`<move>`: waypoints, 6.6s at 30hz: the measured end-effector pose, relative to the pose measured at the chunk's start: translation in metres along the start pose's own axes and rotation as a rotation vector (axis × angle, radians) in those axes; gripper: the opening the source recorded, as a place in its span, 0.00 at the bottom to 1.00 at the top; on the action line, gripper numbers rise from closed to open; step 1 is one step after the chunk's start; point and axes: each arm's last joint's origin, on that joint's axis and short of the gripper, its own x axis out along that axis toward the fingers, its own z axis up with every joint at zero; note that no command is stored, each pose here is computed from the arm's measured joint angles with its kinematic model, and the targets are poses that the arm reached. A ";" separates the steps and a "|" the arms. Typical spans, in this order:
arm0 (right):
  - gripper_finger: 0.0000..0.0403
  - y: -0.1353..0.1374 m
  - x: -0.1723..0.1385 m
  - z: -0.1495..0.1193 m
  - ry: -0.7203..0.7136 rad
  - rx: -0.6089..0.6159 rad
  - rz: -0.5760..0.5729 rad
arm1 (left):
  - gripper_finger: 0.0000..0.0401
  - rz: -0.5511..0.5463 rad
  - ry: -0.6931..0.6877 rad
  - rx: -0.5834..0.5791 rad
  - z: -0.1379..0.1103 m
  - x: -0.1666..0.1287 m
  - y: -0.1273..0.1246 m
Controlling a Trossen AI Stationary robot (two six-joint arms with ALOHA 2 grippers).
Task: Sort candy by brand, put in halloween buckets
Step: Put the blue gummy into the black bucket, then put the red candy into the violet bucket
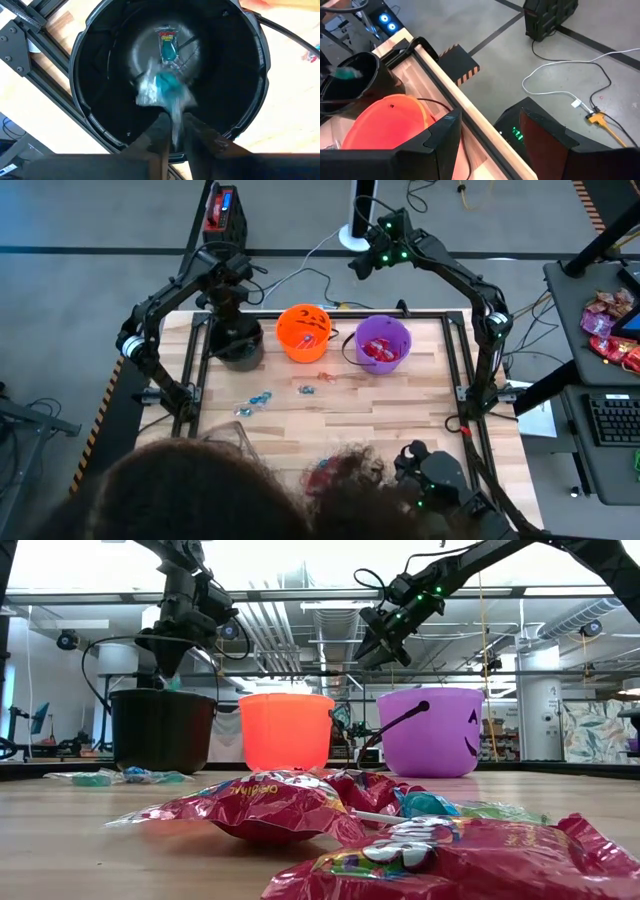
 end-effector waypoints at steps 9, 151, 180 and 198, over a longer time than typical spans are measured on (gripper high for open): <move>0.48 0.000 0.000 0.000 -0.001 -0.005 0.001 | 0.26 0.000 0.000 0.009 0.000 0.000 0.000; 0.48 0.210 -0.117 -0.156 0.233 -0.327 0.016 | 0.00 -0.161 -0.723 0.851 -0.071 -0.007 -0.187; 0.48 0.213 -0.116 -0.151 0.174 -0.226 0.031 | 0.08 0.154 -0.230 0.240 -0.014 -0.004 -0.021; 0.48 0.228 -0.118 -0.169 0.356 -0.177 0.273 | 0.15 -0.237 -0.487 0.203 -0.039 -0.058 -0.064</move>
